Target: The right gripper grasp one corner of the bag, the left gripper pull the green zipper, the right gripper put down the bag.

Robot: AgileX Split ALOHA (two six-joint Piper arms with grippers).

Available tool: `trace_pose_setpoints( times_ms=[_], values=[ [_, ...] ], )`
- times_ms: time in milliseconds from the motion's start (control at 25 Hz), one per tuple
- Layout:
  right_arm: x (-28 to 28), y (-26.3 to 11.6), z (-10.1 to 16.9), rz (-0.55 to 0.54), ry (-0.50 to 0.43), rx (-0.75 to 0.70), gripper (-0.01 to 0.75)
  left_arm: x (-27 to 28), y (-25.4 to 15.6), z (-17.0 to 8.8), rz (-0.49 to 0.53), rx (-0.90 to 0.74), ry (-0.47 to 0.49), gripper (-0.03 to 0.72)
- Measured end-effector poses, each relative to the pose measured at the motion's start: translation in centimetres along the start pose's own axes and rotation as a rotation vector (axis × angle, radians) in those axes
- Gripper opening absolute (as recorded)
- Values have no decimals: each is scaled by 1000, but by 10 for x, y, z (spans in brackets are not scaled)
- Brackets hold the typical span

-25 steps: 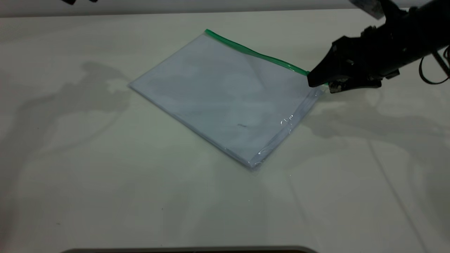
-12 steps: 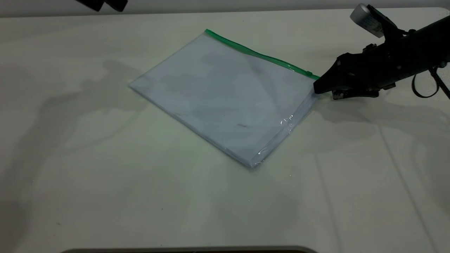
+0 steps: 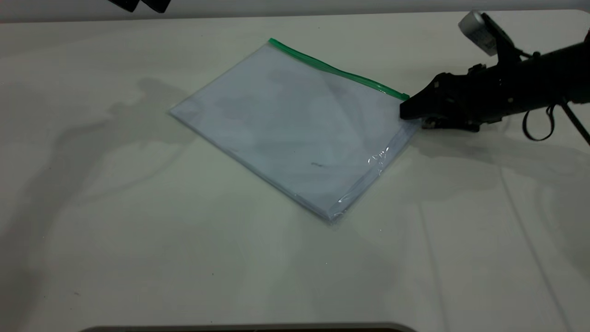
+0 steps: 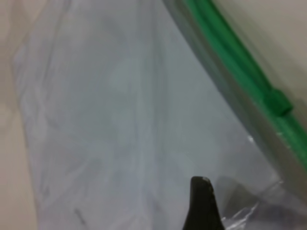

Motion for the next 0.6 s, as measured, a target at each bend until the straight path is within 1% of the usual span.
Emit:
trace_pose_setpoints(
  times_ms=[120, 240, 360, 480, 520, 600],
  values=[
    [-5, -3, 3, 4, 36, -5, 589, 0, 0, 0, 0, 0, 0, 587],
    [-10, -6, 10, 17, 53, 7, 584, 0, 0, 0, -1, 1, 0, 587],
    [-17, -10, 18, 37, 64, 34, 541, 0, 0, 0, -1, 0, 0, 587],
    [-22, -10, 25, 44, 77, 58, 445, 0, 0, 0, -1, 0, 0, 587],
    [-24, -9, 28, 42, 85, 68, 394, 0, 0, 0, -1, 0, 0, 587],
    [-24, -4, 32, 30, 112, 84, 266, 0, 0, 0, -1, 0, 0, 587]
  ],
)
Point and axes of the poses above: a point on each arm's last joint axis where the gripper is mounted, x pointing back along that axis away from the gripper, z along the wrist's bending axis when the last joint is at zero, y = z × x, the point moved 2 cm from there along -x, pointing out along that axis toward the gripper, and after that the axes turned 7 degrees about -x, right-handed, at the moved point
